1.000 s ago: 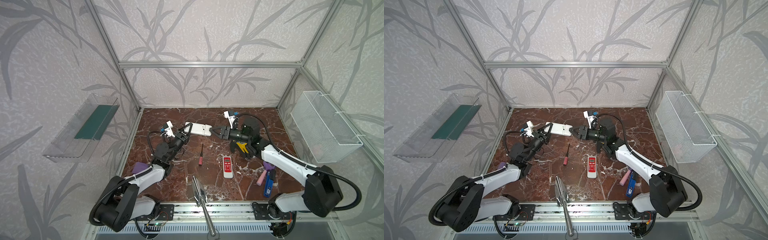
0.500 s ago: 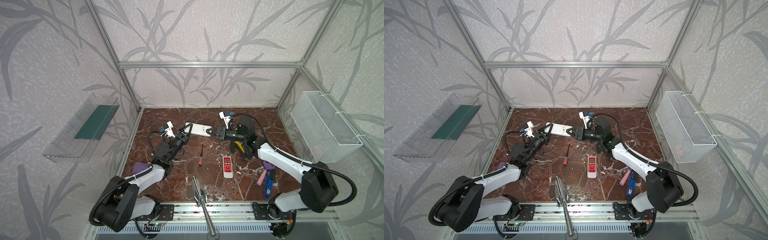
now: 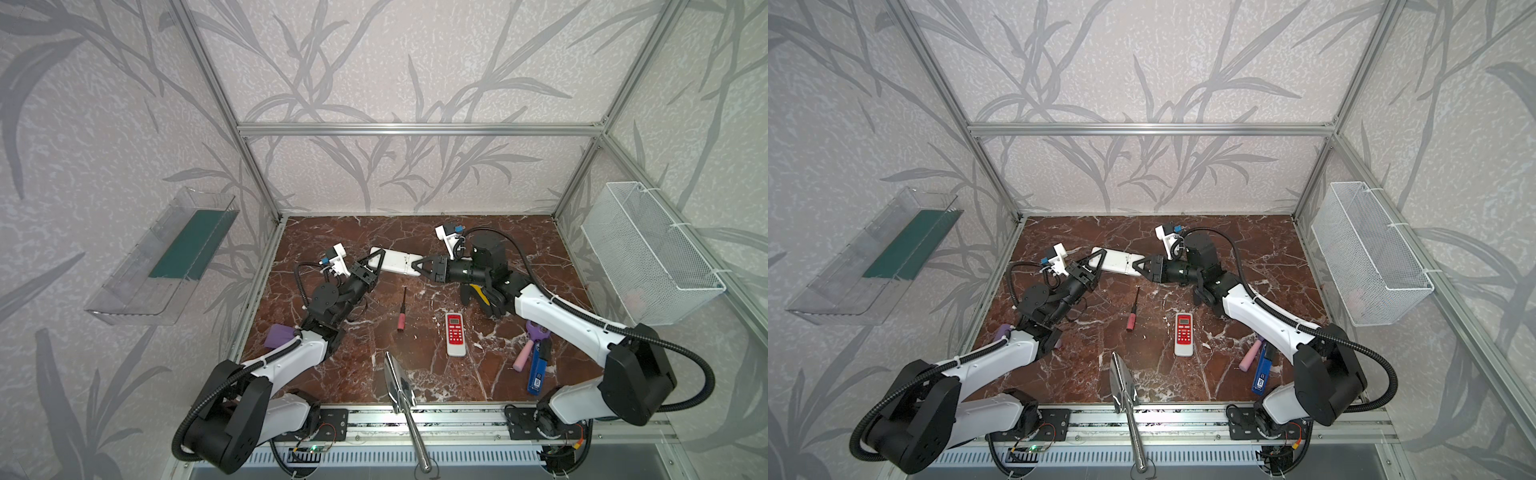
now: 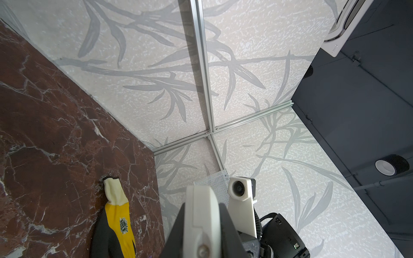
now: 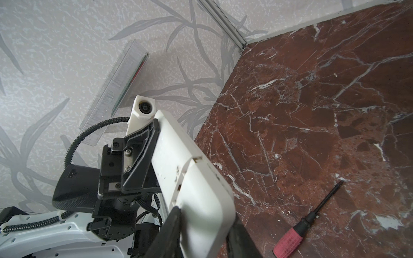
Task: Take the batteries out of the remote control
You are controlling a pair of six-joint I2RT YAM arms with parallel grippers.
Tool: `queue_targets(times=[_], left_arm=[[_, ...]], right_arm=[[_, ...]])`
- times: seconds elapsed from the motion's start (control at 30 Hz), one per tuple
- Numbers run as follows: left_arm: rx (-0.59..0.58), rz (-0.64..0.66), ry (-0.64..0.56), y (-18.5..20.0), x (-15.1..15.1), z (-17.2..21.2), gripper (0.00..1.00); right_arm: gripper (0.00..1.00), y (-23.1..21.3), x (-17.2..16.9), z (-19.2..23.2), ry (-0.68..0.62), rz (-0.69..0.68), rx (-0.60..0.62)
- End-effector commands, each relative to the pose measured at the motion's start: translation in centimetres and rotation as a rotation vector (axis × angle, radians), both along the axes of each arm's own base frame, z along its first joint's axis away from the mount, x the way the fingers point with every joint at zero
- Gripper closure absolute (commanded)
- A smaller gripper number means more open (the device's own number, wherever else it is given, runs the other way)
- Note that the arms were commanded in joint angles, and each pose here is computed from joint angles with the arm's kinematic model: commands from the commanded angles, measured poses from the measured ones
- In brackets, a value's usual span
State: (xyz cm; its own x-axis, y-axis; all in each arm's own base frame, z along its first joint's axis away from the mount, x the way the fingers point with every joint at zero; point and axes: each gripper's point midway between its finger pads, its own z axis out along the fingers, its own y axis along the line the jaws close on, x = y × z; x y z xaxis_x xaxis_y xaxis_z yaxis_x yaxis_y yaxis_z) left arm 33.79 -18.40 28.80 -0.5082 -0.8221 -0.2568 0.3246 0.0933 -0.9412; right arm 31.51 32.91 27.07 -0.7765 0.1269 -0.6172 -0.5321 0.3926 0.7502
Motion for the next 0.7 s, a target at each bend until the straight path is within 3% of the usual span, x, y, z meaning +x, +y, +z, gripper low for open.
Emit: queue_targets(times=[0.0, 0.33, 0.67], left_arm=[[-0.028, -0.003, -0.072, 0.14, -0.47, 2.59, 1.0], [-0.024, 0.002, -0.071, 0.17, -0.38, 2.47, 1.0], [-0.015, 0.007, -0.052, 0.18, -0.19, 1.72, 1.0]], right_arm=[[0.66, 0.02, -0.05, 1.41, -0.047, -0.007, -0.002], [0.66, -0.14, -0.17, 1.24, -0.048, -0.022, -0.044], [0.72, -0.28, -0.01, 1.07, -0.036, -0.04, -0.064]])
